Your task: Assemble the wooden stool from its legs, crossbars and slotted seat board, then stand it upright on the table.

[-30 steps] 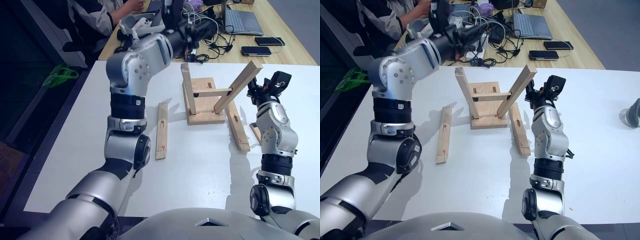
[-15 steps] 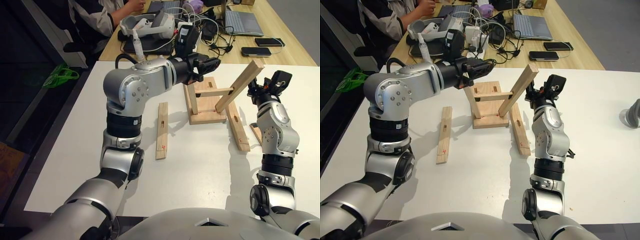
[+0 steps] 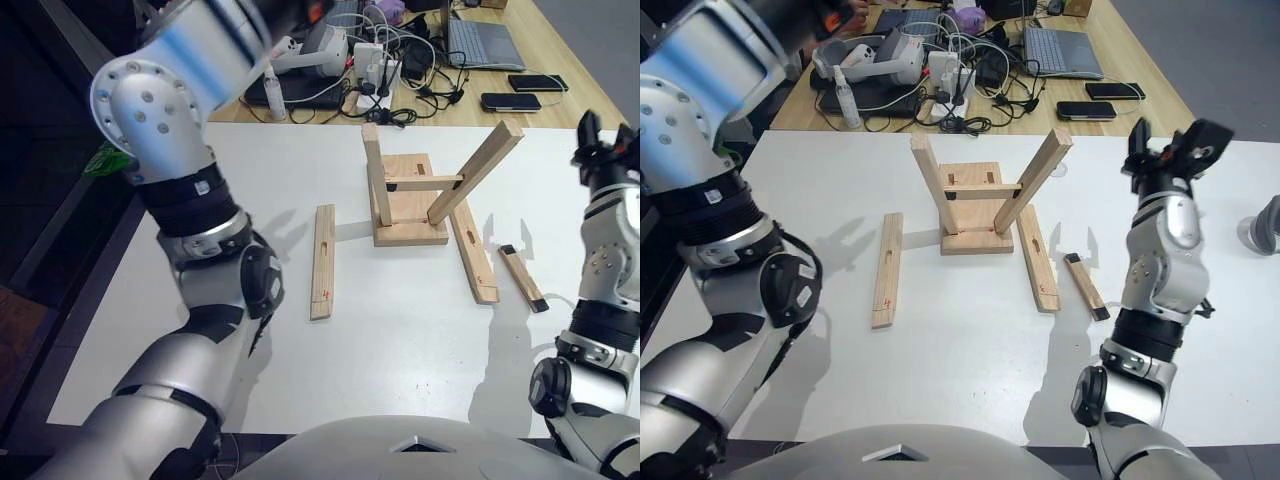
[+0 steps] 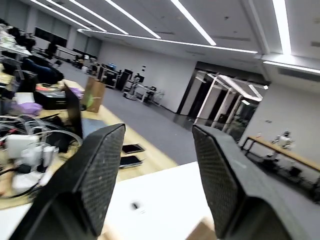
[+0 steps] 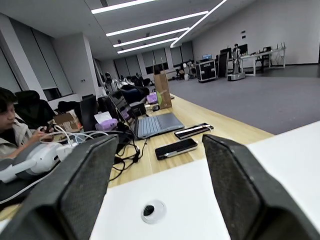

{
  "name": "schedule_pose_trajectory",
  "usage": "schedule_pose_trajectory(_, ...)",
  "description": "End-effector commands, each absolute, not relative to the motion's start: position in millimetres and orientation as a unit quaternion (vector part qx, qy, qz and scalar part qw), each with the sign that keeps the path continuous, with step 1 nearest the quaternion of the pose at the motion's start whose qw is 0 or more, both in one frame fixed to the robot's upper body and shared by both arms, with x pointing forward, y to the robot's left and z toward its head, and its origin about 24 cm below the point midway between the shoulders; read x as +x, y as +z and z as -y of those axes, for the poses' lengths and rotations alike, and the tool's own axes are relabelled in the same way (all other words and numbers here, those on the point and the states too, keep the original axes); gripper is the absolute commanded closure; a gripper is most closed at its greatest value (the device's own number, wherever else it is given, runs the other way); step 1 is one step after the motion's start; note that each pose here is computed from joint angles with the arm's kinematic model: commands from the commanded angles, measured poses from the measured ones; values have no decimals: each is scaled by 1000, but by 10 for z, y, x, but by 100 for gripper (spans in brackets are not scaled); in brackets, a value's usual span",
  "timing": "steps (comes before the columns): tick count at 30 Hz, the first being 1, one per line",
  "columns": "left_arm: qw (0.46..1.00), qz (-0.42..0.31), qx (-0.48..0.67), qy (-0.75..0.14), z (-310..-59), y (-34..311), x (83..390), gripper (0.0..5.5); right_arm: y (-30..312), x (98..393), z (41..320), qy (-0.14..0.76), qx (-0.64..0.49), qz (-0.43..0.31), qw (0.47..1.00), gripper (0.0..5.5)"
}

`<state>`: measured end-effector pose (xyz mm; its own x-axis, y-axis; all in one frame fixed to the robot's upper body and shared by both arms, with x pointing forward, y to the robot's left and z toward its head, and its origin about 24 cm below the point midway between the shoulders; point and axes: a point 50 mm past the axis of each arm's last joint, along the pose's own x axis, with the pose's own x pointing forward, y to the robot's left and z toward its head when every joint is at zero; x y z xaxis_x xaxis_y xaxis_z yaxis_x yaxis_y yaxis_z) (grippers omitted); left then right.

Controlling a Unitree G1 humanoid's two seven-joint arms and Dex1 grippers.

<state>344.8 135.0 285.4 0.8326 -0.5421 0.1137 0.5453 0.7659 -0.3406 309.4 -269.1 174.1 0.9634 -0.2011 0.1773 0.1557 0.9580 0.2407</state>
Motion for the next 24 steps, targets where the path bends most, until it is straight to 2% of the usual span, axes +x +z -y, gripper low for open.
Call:
schedule_pose_trajectory(1, 962, -93, -64, -247, -1389, 2279, 3720, 302, 1994, 3121, 2602, -36, 146, 138, 979, 235)
schedule_pose_trajectory(4, 945, -104, -16, -311, -1041, 2097, 3765, 302, 1956, 3047, 2414, 76, 205, 117, 969, 235)
schedule_pose_trajectory(6, 935, -102, -15, -340, -872, 2060, 3754, 302, 1973, 2903, 2311, 183, 249, 101, 946, 235)
schedule_pose_trajectory(8, 925, -102, -11, -365, -791, 2028, 3702, 302, 1941, 2703, 2211, 286, 260, 60, 921, 235)
schedule_pose_trajectory(10, 923, -102, -5, -371, -822, 2023, 3660, 302, 1882, 2540, 2188, 339, 263, 21, 903, 235)
schedule_pose_trajectory(15, 922, -104, -32, -372, -923, 2054, 3505, 302, 1805, 2375, 2060, 401, 254, -33, 879, 235)
schedule_pose_trajectory(20, 911, -111, -75, -390, -829, 2077, 3326, 302, 1425, 2354, 1791, 405, 161, -125, 891, 235)
schedule_pose_trajectory(22, 910, -113, -83, -391, -823, 2083, 3290, 302, 1208, 2434, 1793, 358, 105, -158, 914, 235)
schedule_pose_trajectory(24, 907, -110, -95, -395, -828, 2128, 3260, 302, 1087, 2571, 1842, 303, 65, -161, 937, 235)
